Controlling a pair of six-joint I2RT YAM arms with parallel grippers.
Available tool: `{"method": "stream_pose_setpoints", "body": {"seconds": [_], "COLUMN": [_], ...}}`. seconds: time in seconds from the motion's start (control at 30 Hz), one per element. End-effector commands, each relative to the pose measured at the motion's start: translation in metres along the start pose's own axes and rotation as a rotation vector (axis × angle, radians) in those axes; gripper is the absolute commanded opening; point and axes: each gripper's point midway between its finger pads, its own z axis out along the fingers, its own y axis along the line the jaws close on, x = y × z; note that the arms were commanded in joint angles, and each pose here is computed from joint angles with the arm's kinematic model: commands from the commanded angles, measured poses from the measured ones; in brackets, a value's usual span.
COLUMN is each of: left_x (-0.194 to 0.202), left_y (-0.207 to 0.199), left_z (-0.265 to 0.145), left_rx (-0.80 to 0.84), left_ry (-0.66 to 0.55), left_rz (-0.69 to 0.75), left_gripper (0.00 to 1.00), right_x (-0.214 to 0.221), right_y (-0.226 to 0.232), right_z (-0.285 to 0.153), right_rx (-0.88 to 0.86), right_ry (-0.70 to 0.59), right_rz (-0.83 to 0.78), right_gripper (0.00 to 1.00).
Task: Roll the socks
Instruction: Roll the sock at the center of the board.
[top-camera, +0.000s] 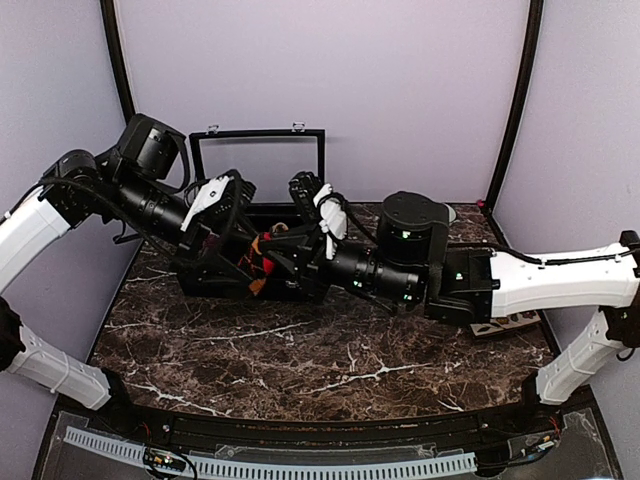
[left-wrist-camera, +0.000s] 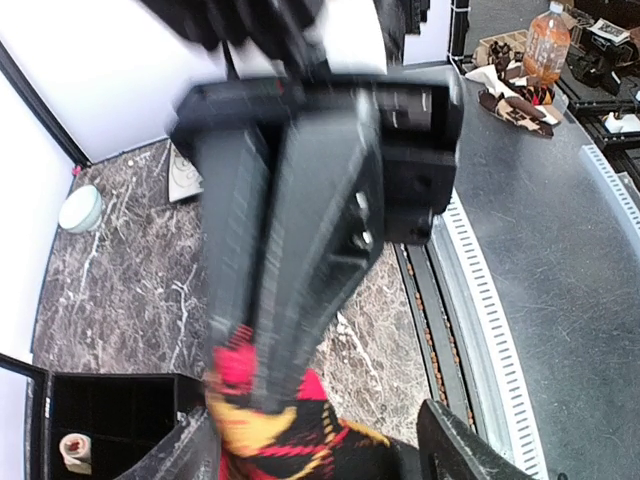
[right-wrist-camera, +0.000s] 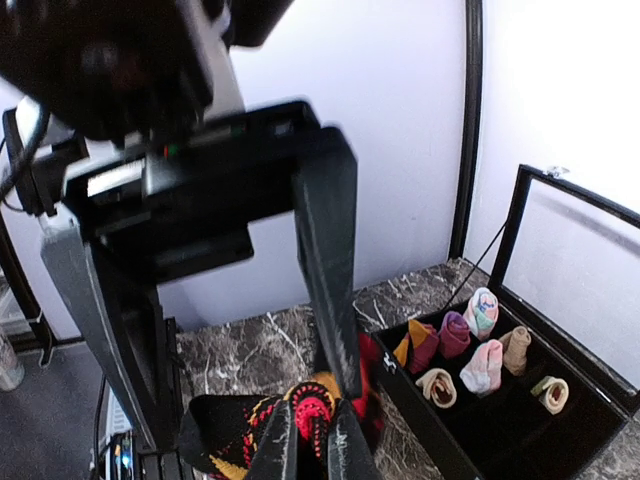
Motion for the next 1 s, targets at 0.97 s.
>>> {"method": "stream_pose_setpoints", "body": {"seconds": [0.97], "left_x": [0.077], "left_y": [0.048], "left_z": [0.051], "left_rx": [-0.183], "left_ry": [0.207], "left_rz": [-0.098], "left_gripper": [0.29], "right_x": [0.036], "right_y": [-0.031], "right_z": [0.021], "right_rx": [0.160], "right_ry": [-0.057], "right_rz": [0.323], "right_gripper": [0.00]}}
